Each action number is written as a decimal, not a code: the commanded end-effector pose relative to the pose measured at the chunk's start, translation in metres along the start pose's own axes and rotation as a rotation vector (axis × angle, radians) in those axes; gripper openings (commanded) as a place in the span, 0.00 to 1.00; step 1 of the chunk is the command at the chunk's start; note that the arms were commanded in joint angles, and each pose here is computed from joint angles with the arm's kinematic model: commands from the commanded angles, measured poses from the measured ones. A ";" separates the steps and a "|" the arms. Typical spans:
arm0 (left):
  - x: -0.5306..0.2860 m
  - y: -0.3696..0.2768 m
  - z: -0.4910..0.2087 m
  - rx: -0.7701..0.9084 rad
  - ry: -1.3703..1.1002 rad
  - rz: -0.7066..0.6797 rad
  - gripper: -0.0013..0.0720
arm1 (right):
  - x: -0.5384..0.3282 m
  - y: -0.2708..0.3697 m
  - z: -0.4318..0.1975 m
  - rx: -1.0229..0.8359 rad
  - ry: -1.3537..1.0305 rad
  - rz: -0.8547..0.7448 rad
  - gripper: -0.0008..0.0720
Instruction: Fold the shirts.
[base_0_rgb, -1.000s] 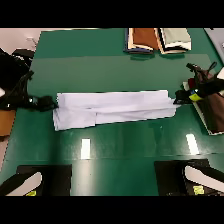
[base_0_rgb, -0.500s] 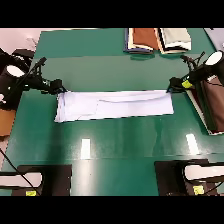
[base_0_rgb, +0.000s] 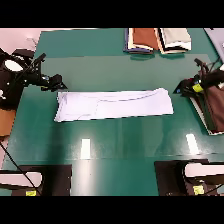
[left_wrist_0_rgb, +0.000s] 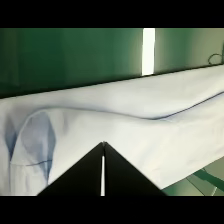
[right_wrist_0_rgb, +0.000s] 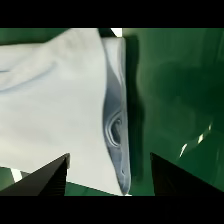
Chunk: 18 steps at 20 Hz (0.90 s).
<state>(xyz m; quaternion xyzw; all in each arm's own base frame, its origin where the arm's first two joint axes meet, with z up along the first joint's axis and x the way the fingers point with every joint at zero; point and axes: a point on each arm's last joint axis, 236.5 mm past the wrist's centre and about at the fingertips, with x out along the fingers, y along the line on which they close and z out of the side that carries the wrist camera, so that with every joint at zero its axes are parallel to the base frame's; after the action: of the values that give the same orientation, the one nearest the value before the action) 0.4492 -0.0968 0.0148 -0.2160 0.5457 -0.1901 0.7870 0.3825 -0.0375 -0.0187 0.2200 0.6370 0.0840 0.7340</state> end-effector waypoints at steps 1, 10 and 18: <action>0.007 -0.021 -0.009 0.022 0.037 -0.034 0.05 | 0.020 -0.014 -0.024 0.087 0.031 0.139 0.84; 0.053 -0.109 -0.038 0.093 0.076 -0.087 0.05 | 0.084 0.007 -0.026 0.099 0.083 0.293 0.66; 0.102 -0.173 -0.039 0.124 -0.045 -0.121 0.05 | 0.016 0.049 0.011 -0.102 -0.132 0.241 0.03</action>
<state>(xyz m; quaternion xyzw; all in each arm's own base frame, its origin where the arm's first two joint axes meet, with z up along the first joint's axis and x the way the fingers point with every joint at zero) 0.4265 -0.2727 0.0205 -0.1975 0.5283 -0.2659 0.7818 0.3934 0.0048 -0.0509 0.2874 0.5843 0.1725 0.7391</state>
